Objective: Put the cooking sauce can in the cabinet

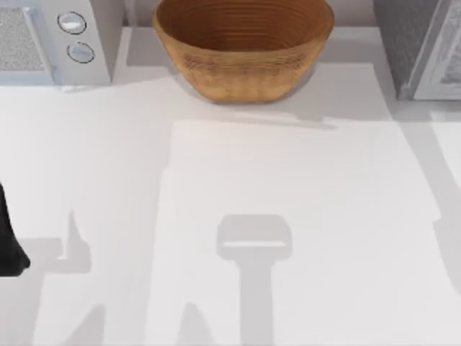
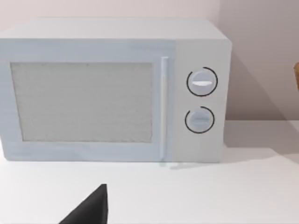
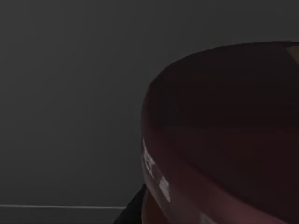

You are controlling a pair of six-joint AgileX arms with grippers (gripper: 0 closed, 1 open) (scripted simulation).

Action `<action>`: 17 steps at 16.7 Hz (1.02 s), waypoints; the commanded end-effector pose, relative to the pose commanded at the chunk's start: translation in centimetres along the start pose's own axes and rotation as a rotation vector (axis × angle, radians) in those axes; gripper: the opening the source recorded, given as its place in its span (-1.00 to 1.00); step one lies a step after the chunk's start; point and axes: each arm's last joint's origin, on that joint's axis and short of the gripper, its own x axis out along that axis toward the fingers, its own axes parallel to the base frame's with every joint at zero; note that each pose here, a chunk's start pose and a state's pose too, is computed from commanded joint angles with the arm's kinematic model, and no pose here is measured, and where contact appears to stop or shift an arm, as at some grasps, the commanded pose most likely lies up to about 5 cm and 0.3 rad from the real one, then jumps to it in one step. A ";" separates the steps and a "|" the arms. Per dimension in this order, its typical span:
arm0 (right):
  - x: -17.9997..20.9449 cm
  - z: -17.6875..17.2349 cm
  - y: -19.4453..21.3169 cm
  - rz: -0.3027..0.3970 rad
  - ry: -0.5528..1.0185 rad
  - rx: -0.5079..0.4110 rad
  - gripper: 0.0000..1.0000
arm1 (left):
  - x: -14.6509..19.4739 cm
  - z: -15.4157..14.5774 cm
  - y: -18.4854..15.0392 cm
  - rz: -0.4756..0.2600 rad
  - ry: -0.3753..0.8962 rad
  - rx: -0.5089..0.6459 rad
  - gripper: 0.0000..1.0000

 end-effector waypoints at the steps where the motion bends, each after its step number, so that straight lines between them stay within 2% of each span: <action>1: 1.2 -0.3 -0.1 -0.002 -0.002 0.002 -1.00 | 0.0 0.0 0.0 0.000 0.000 0.000 1.00; 4: 2.9 -0.5 -0.7 -0.006 -0.022 0.007 -1.00 | 0.0 0.0 0.0 0.000 0.000 0.000 1.00; 8: 2.9 -0.5 -0.8 -0.006 -0.022 0.007 -1.00 | 0.0 0.0 0.0 0.000 0.000 0.000 1.00; 17: 2.9 -0.5 -0.8 -0.006 -0.022 0.007 0.36 | 0.0 0.0 0.0 0.000 0.000 0.000 1.00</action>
